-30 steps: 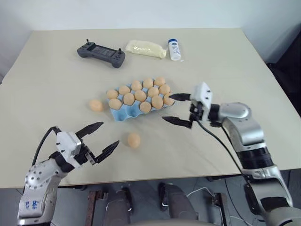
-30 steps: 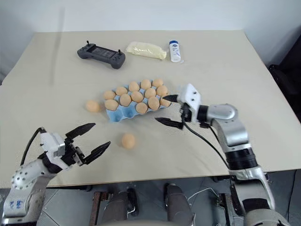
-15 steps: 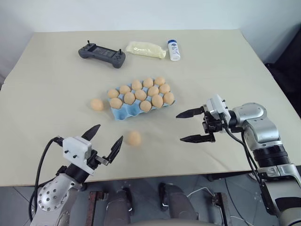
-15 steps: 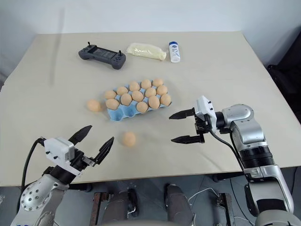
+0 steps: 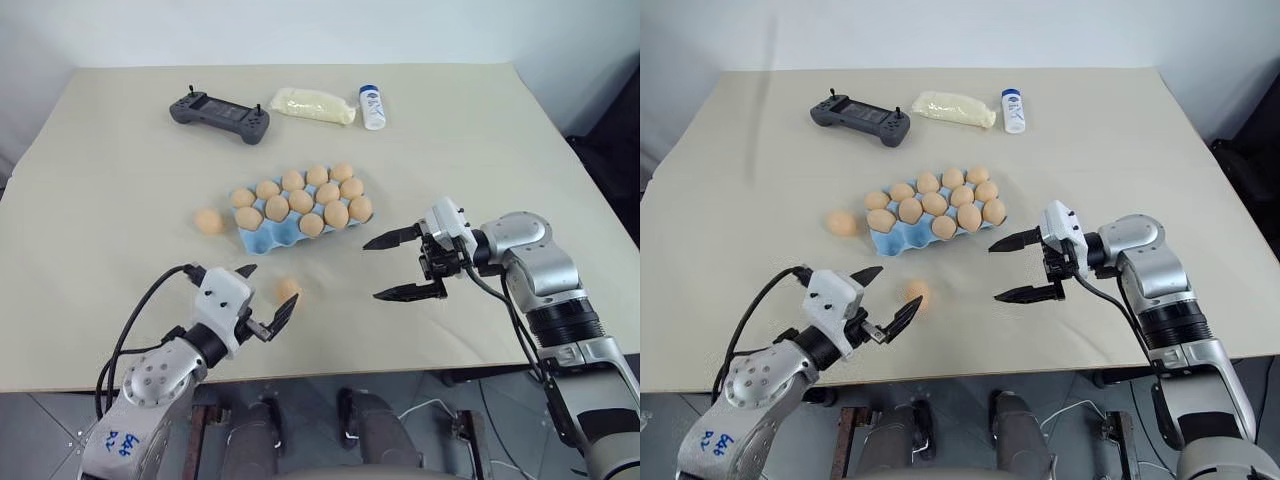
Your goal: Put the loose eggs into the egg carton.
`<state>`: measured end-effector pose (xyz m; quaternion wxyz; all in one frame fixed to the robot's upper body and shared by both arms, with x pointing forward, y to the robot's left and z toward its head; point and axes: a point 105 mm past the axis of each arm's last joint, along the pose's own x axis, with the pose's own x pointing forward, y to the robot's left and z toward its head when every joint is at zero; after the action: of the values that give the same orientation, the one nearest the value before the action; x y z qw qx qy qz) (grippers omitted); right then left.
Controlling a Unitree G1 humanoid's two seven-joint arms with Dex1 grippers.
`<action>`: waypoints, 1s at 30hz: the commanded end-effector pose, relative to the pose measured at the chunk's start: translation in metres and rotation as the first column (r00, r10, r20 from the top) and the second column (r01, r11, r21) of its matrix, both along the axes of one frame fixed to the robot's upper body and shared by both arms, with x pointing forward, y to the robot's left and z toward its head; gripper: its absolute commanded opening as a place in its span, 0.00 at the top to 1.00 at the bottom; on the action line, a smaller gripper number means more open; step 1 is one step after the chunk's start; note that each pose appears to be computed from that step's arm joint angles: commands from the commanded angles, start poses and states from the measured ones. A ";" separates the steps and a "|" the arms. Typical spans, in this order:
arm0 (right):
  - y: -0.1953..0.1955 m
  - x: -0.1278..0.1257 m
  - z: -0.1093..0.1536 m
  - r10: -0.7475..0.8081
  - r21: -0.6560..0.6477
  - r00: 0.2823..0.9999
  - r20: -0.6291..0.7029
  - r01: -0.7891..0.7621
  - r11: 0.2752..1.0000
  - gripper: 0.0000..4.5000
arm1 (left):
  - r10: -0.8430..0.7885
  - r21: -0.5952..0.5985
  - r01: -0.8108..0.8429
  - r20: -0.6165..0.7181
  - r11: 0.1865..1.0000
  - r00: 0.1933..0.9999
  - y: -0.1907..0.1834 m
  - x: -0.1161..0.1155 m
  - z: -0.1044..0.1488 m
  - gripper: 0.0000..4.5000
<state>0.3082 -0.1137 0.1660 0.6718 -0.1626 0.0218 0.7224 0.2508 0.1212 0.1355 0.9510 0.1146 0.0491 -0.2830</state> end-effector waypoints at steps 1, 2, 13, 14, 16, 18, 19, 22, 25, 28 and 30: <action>-0.002 -0.009 0.010 0.047 0.019 0.999 0.022 -0.047 0.999 0.00 | -0.027 0.018 0.027 -0.021 0.999 0.999 -0.006 0.004 0.003 0.00; -0.002 -0.010 0.011 0.047 0.028 0.999 0.023 -0.048 0.998 0.00 | -0.027 0.022 0.028 -0.036 0.999 0.999 -0.007 0.006 0.003 0.00; -0.006 -0.011 0.017 0.011 0.055 0.999 0.040 -0.013 0.998 0.00 | -0.065 0.032 0.071 -0.171 0.997 0.983 -0.019 0.015 -0.015 0.00; -0.006 -0.011 0.017 0.006 0.055 0.999 0.040 -0.009 0.998 0.00 | -0.070 0.040 0.078 -0.179 0.996 0.981 -0.020 0.016 -0.017 0.00; -0.007 -0.012 0.016 0.002 0.054 0.999 0.039 -0.004 0.999 0.00 | -0.076 0.049 0.087 -0.198 0.995 0.977 -0.021 0.018 -0.022 0.00; -0.007 -0.013 0.016 -0.006 0.055 0.999 0.038 0.004 0.998 0.00 | -0.075 0.067 0.093 -0.223 0.993 0.972 -0.021 0.019 -0.027 0.00; -0.007 -0.013 0.015 -0.011 0.056 0.999 0.038 0.008 0.998 0.00 | -0.078 0.078 0.098 -0.228 0.992 0.971 -0.021 0.019 -0.028 0.04; -0.007 -0.014 0.015 -0.020 0.060 0.999 0.040 0.017 0.998 0.00 | -0.081 0.090 0.103 -0.228 0.991 0.970 -0.022 0.020 -0.029 0.19; -0.008 -0.014 0.015 -0.030 0.067 0.999 0.038 0.027 0.997 0.00 | -0.079 0.097 0.102 -0.216 0.990 0.973 -0.022 0.022 -0.029 0.40; -0.012 -0.013 0.020 -0.042 0.135 0.998 0.056 0.034 0.990 0.00 | -0.075 0.096 0.094 -0.183 0.991 0.980 -0.021 0.025 -0.023 0.55; -0.018 -0.009 0.019 -0.068 0.138 0.996 0.060 0.060 0.989 0.00 | -0.071 0.070 0.080 -0.133 0.994 0.989 -0.021 0.030 -0.012 0.59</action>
<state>0.2991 -0.1267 0.1760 0.7003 -0.1356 -0.0173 0.7007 0.2754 0.0995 0.1076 0.9219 0.1303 0.1556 -0.3301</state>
